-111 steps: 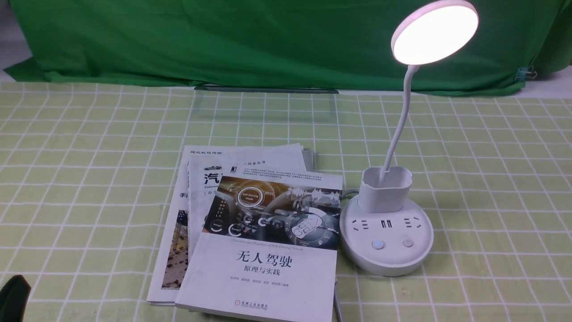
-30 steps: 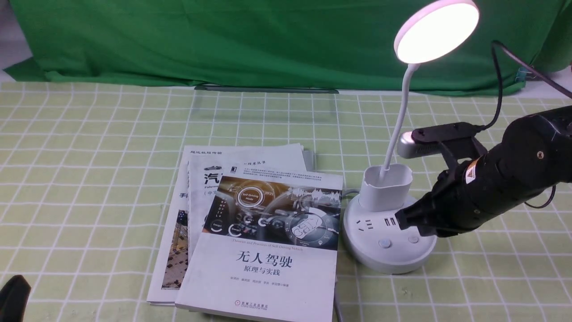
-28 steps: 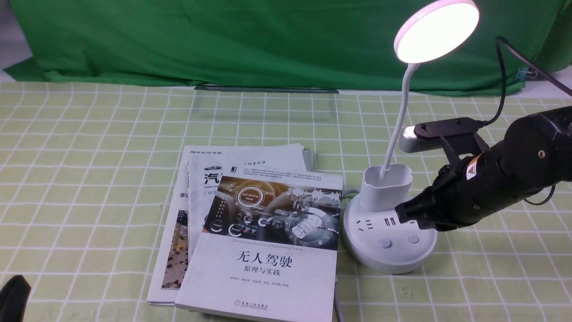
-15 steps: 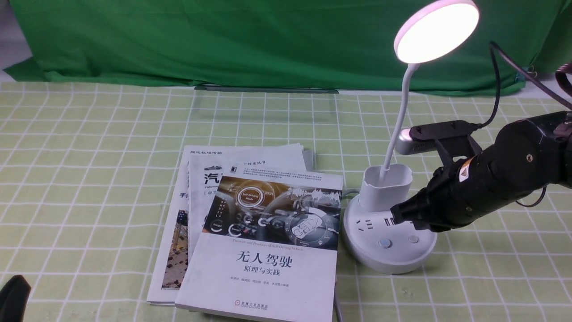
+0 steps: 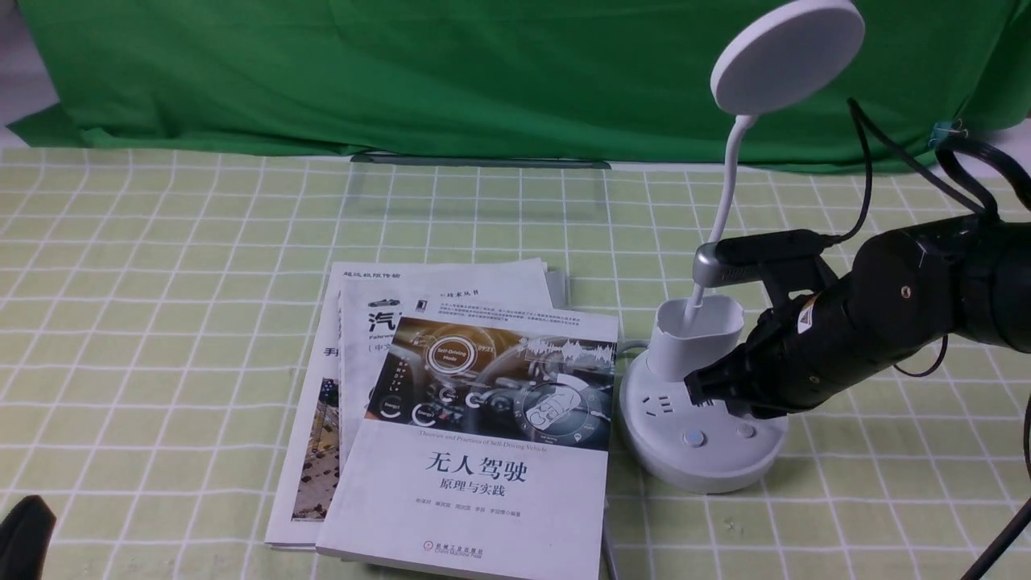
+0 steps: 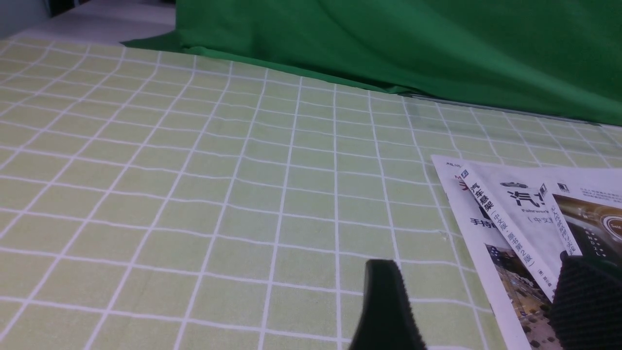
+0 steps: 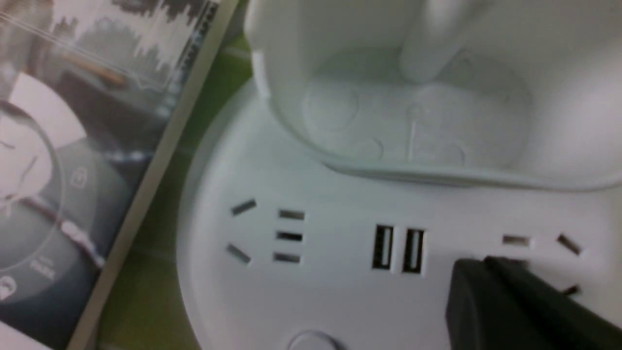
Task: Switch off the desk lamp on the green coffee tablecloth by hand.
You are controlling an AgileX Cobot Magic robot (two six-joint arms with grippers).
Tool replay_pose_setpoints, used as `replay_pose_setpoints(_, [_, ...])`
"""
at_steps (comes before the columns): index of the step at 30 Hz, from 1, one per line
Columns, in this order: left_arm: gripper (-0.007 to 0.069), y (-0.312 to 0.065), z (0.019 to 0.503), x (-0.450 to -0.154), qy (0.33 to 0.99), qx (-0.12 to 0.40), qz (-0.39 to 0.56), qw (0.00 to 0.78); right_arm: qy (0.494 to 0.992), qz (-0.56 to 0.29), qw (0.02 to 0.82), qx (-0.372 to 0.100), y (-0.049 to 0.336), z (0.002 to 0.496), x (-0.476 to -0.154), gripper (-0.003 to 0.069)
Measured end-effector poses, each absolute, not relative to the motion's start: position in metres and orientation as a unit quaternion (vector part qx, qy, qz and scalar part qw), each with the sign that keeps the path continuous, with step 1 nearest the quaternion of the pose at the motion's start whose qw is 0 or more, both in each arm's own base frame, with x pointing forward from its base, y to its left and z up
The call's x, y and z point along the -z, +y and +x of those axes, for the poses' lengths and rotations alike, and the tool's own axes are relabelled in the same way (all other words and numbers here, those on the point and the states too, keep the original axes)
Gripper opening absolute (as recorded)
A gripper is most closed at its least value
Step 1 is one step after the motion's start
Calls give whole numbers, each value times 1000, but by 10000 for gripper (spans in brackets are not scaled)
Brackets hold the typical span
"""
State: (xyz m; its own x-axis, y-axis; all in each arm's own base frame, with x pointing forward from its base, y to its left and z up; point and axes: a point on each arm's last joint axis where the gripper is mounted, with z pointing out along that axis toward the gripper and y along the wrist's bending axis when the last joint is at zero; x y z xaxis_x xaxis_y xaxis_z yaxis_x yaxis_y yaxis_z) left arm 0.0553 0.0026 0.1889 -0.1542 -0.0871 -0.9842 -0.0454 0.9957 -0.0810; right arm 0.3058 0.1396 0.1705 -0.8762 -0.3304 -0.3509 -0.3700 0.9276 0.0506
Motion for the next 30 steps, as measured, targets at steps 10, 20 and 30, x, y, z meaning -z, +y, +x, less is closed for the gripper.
replay_pose_setpoints(10, [410, 3, 55, -189, 760, 16, -44, 649, 961, -181, 199, -65, 135, 296, -195, 50])
replay_pose_setpoints(20, [410, 3, 55, -189, 760, 16, -44, 649, 958, -183, 207, -69, 128, 279, -228, 50])
replay_pose_setpoints(30, [410, 3, 55, -189, 760, 16, -44, 649, 948, -213, 222, -78, 111, 219, -294, 50])
